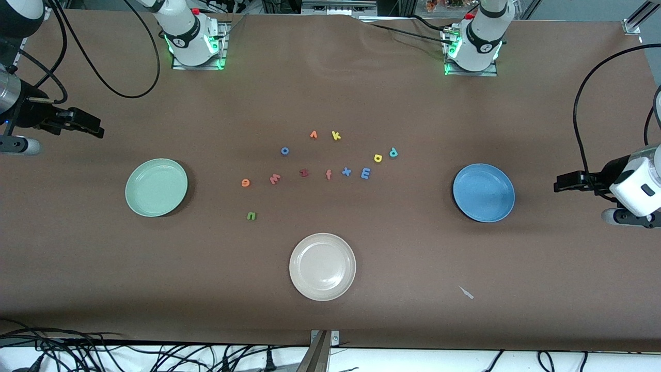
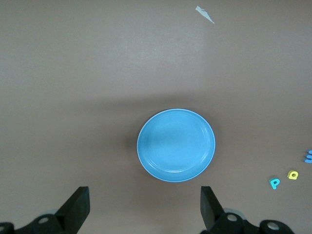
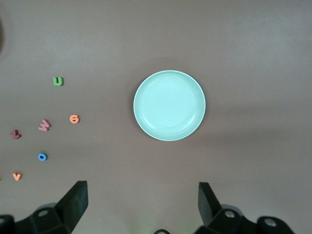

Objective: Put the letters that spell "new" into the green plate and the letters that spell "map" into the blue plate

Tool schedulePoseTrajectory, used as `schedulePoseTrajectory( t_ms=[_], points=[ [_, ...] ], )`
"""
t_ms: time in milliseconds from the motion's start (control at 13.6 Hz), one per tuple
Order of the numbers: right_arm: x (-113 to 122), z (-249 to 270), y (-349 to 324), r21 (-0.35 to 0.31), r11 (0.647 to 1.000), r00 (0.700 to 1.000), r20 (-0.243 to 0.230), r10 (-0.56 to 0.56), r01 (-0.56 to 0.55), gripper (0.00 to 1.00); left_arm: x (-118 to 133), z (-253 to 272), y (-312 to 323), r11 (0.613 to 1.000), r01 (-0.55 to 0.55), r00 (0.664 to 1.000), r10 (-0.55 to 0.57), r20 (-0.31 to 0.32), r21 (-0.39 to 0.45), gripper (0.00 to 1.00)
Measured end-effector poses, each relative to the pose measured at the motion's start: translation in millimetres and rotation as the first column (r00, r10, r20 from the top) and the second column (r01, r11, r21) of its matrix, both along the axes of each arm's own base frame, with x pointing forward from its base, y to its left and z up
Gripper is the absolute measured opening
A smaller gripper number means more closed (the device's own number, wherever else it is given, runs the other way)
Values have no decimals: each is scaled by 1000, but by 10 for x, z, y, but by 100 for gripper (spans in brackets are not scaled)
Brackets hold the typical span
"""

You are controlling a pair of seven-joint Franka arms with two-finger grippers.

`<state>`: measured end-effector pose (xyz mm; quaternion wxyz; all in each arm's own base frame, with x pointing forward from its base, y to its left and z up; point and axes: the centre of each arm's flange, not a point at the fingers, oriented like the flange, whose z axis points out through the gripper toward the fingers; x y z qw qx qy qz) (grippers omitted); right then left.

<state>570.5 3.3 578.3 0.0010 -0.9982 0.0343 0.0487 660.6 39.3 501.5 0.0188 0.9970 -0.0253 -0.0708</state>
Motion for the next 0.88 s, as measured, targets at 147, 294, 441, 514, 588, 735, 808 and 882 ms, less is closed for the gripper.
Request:
schedulePoseTrajectory(
  t_ms=[147, 294, 441, 514, 588, 735, 808, 882],
  points=[
    [0, -1, 0, 0, 1000, 1000, 0, 0, 0, 100, 0, 1, 0, 1000, 0, 1000, 0, 0, 0, 100],
    [1, -2, -17, -1, 1000, 1000, 0, -3, 3, 100, 1, 9, 0, 1000, 0, 1000, 0, 2, 0, 100],
    [1, -3, -36, -2, 1000, 1000, -1, -6, 6, 100, 1, 12, 0, 1000, 0, 1000, 0, 2, 0, 100],
    [1, -3, -39, -2, 1000, 1000, -1, -7, 7, 100, 1, 12, 0, 1000, 0, 1000, 0, 2, 0, 100],
    [2, -4, -39, -2, 1000, 1000, -1, -7, 7, 100, 1, 12, 0, 1000, 0, 1000, 0, 2, 0, 100],
    [2, -4, -39, -2, 1000, 1000, -1, -7, 7, 100, 0, 9, 0, 1000, 0, 1000, 0, 2, 0, 100],
    [2, -4, -39, -2, 1000, 1000, -1, -7, 7, 100, 0, 8, 0, 1000, 0, 1000, 0, 1, 0, 100],
    [2, -4, -39, -2, 1000, 1000, -1, -7, 7, 100, 0, 8, 1, 1000, 0, 1000, 0, 1, 0, 100]
  ],
)
